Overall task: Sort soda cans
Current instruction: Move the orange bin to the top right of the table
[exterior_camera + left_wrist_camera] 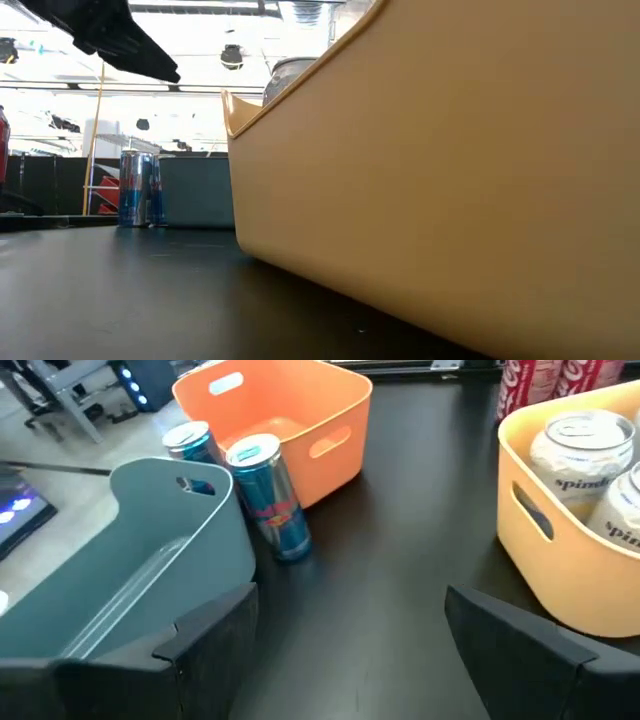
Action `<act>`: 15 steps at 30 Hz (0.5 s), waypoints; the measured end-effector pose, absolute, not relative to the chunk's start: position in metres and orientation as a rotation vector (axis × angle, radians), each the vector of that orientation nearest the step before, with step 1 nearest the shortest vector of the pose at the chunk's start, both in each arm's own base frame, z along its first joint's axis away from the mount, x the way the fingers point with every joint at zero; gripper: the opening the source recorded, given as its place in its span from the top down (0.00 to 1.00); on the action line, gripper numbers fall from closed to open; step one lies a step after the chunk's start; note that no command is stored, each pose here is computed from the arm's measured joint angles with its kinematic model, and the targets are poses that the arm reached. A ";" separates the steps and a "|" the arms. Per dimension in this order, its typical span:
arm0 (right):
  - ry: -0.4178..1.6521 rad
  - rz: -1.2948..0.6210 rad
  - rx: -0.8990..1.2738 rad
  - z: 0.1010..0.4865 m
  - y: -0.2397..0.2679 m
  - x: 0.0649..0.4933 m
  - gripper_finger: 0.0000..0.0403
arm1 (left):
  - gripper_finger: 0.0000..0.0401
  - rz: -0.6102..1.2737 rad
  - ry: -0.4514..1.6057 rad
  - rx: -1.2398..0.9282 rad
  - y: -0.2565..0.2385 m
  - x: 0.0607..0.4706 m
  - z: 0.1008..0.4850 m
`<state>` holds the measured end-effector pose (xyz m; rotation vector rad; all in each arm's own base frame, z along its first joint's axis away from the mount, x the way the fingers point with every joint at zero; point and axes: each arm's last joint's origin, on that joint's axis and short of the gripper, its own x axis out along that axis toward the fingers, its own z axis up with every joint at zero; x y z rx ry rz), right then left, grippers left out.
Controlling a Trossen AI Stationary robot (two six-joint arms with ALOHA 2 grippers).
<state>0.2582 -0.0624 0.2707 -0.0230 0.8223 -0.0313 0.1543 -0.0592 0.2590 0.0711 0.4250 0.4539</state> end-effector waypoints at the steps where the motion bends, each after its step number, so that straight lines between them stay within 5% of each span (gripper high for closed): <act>1: 0.840 -0.029 -0.032 0.269 -0.064 0.257 0.70 | 0.21 0.456 0.425 0.071 -0.059 0.154 0.259; 9: 0.922 -0.042 -0.040 0.252 -0.076 0.263 0.43 | 0.21 0.471 0.422 -0.004 -0.060 0.157 0.256; 15: 0.985 -0.157 -0.060 0.236 -0.089 0.271 0.39 | 0.21 0.470 0.447 0.004 -0.062 0.161 0.252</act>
